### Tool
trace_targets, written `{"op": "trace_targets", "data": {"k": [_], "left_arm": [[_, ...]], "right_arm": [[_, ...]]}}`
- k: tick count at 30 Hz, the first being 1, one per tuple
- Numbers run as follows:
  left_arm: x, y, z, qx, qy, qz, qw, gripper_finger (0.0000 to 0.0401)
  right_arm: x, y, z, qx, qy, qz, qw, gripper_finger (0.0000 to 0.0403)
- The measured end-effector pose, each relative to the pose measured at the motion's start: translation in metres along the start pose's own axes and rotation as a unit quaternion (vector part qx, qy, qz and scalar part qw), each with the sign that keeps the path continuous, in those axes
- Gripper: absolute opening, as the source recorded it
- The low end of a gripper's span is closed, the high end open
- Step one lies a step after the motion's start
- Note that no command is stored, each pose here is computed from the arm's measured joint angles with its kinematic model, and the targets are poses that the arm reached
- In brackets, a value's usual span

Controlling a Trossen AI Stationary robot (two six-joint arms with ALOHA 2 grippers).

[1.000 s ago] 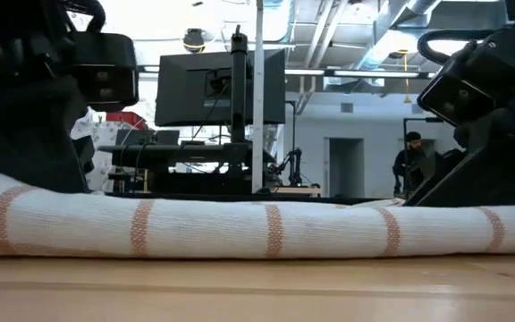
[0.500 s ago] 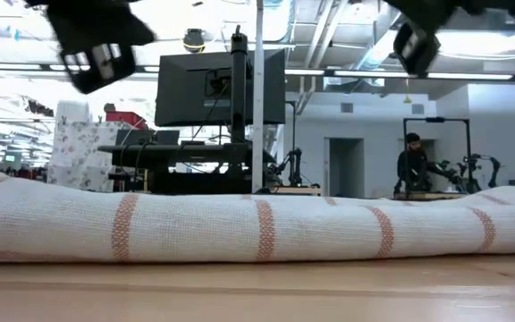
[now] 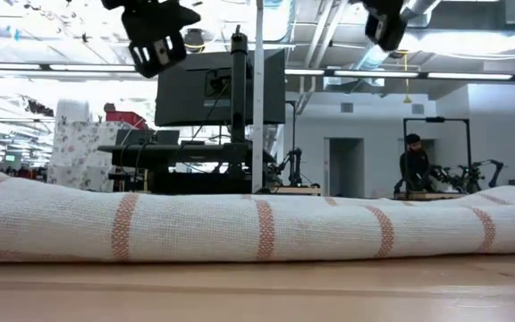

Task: Roll towel
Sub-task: Roll the white towel

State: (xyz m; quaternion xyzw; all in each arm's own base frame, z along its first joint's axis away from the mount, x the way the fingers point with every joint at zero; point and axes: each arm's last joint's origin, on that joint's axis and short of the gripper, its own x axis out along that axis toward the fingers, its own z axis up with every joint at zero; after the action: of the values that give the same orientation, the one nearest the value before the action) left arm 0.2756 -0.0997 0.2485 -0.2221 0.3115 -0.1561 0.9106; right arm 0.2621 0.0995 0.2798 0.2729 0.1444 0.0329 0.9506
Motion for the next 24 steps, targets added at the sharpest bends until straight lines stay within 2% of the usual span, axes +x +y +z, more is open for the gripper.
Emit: {"op": "trace_targets", "data": {"k": [4,8,11,16,21,24], "left_arm": [[-0.009,-0.016,0.008,0.104,0.050,0.054,0.992,0.0170],[-0.023,-0.035,0.024,0.221,0.064,0.142,0.963,0.0170],[-0.033,-0.047,0.035,0.255,0.052,0.196,0.945,0.0170],[-0.038,-0.089,0.043,0.337,0.026,0.198,0.920,0.0169],[-0.006,-0.119,0.042,0.392,0.062,0.237,0.887,0.0169],[0.022,-0.125,0.035,0.365,0.111,0.273,0.883,0.0169]], "right_arm": [[-0.009,0.012,0.014,-0.074,0.058,-0.085,0.992,0.0249],[-0.015,0.015,0.016,-0.109,0.081,-0.129,0.982,0.0249],[-0.018,0.019,0.007,-0.120,0.107,-0.130,0.978,0.0249],[-0.029,0.038,-0.013,-0.145,0.144,-0.098,0.974,0.0249],[-0.040,0.060,-0.035,-0.178,0.166,-0.063,0.968,0.0248],[-0.045,0.072,-0.055,-0.207,0.188,-0.047,0.959,0.0248]]}}
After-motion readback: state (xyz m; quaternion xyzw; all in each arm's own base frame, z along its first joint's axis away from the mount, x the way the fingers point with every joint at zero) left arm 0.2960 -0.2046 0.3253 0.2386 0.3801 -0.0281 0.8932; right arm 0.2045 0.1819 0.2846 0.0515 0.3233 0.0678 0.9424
